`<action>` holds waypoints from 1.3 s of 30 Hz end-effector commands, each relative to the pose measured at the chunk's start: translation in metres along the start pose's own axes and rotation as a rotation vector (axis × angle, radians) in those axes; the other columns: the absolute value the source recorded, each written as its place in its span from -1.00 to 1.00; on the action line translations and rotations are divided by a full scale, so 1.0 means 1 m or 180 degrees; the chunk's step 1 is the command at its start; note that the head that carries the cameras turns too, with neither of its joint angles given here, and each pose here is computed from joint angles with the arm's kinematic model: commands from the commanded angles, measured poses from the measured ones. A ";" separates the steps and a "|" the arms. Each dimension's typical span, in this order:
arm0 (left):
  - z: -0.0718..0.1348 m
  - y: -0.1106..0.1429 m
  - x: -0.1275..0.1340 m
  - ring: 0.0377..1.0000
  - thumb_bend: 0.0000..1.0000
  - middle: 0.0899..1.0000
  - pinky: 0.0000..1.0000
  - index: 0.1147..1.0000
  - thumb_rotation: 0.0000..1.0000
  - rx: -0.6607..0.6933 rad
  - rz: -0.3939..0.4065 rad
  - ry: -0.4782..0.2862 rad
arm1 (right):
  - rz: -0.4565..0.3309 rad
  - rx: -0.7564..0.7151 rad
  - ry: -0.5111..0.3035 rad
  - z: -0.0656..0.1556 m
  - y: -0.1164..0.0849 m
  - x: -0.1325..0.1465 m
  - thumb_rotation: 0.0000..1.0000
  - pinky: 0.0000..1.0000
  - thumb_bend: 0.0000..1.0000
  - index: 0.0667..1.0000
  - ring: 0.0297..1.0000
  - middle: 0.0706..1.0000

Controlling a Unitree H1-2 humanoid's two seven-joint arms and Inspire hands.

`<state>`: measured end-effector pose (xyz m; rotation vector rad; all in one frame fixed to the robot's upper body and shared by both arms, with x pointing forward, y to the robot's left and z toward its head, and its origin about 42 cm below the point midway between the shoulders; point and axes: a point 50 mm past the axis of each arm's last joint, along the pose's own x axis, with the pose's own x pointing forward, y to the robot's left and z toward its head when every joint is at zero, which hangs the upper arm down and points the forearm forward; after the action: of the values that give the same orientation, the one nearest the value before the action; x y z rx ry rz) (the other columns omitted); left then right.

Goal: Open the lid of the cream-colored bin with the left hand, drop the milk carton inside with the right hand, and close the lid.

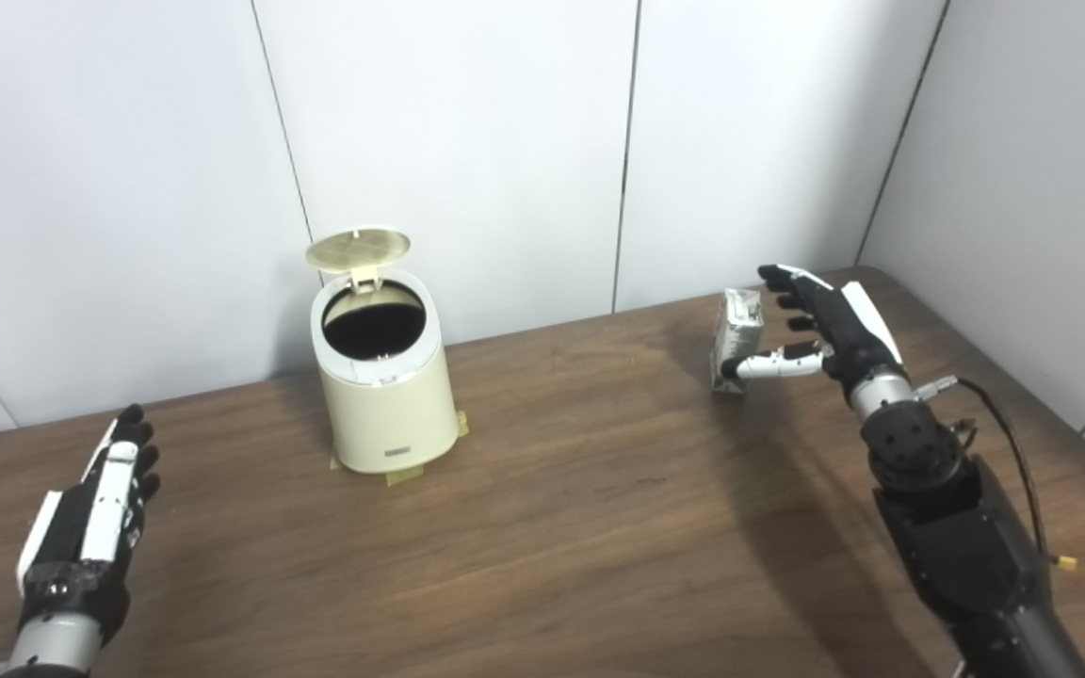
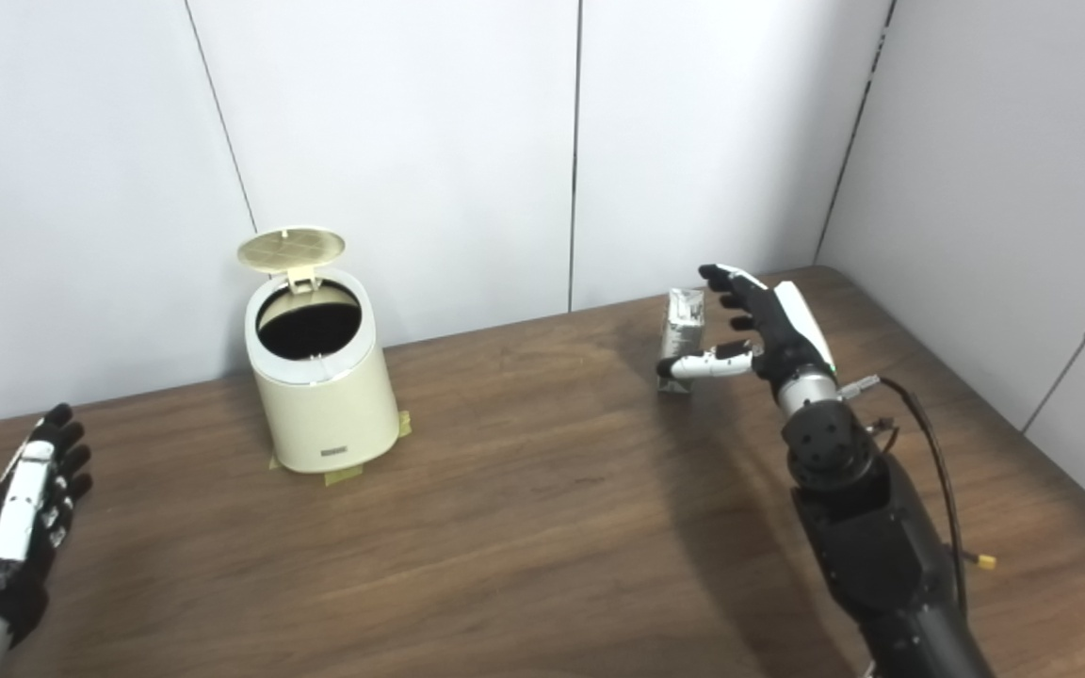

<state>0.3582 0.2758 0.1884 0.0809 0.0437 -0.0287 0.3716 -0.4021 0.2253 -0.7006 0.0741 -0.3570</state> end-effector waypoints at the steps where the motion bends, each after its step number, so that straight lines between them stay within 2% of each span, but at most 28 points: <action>1: 0.026 0.001 0.004 1.00 -0.26 1.00 1.00 1.00 0.72 0.0049 -0.0047 -0.0271 | -0.0220 -0.0086 -0.0357 0.029 -0.019 0.015 -0.92 0.52 0.74 0.63 0.66 0.68; 5: 0.027 0.002 0.004 1.00 -0.27 1.00 1.00 1.00 0.72 0.0103 -0.0055 -0.0279 | -0.0196 -0.0123 -0.0314 0.028 -0.019 0.021 -0.92 0.48 0.73 0.62 0.63 0.67; 11: 0.029 0.001 0.002 1.00 -0.28 1.00 1.00 1.00 0.70 0.0121 -0.0052 -0.0264 | -0.0004 -0.0158 -0.0168 0.026 -0.017 0.036 -0.99 0.52 0.71 0.64 0.64 0.66; 13: 0.028 0.001 0.002 1.00 -0.36 1.00 1.00 1.00 0.65 0.0202 -0.0045 -0.0270 | 0.0076 -0.0237 -0.0119 0.022 -0.017 0.043 -0.99 0.51 0.73 0.60 0.63 0.64; 16: 0.026 0.002 0.002 1.00 -0.41 1.00 1.00 1.00 0.54 0.0203 -0.0063 -0.0272 | 0.0156 -0.0429 -0.0037 0.017 -0.014 0.053 -0.80 0.48 0.76 0.58 0.58 0.60; 19: 0.027 0.002 0.001 1.00 -0.45 1.00 1.00 1.00 0.55 0.0192 -0.0061 -0.0275 | 0.0215 -0.0494 -0.0030 0.013 -0.010 0.060 -0.77 0.48 0.80 0.53 0.56 0.57; 23: 0.028 0.001 -0.001 1.00 -0.47 1.00 1.00 1.00 0.56 0.0217 -0.0018 -0.0286 | 0.0283 -0.0400 0.0012 0.010 -0.005 0.065 -0.83 0.46 0.79 0.53 0.58 0.61; 30: 0.030 0.000 -0.002 1.00 -0.49 1.00 1.00 1.00 0.59 0.0218 -0.0022 -0.0297 | 0.0318 -0.0395 0.0002 0.010 -0.003 0.065 -0.81 0.42 0.74 0.54 0.57 0.61; 39: 0.031 0.001 -0.001 0.98 -0.50 0.98 1.00 1.00 0.38 0.0300 -0.0074 -0.0345 | 0.0282 -0.0370 -0.0002 0.010 -0.003 0.065 -0.81 0.36 0.64 0.51 0.49 0.54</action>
<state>0.3510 0.2729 0.1969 0.1449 0.0286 -0.0572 0.4207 -0.4185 0.2043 -0.7999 0.2392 -0.2440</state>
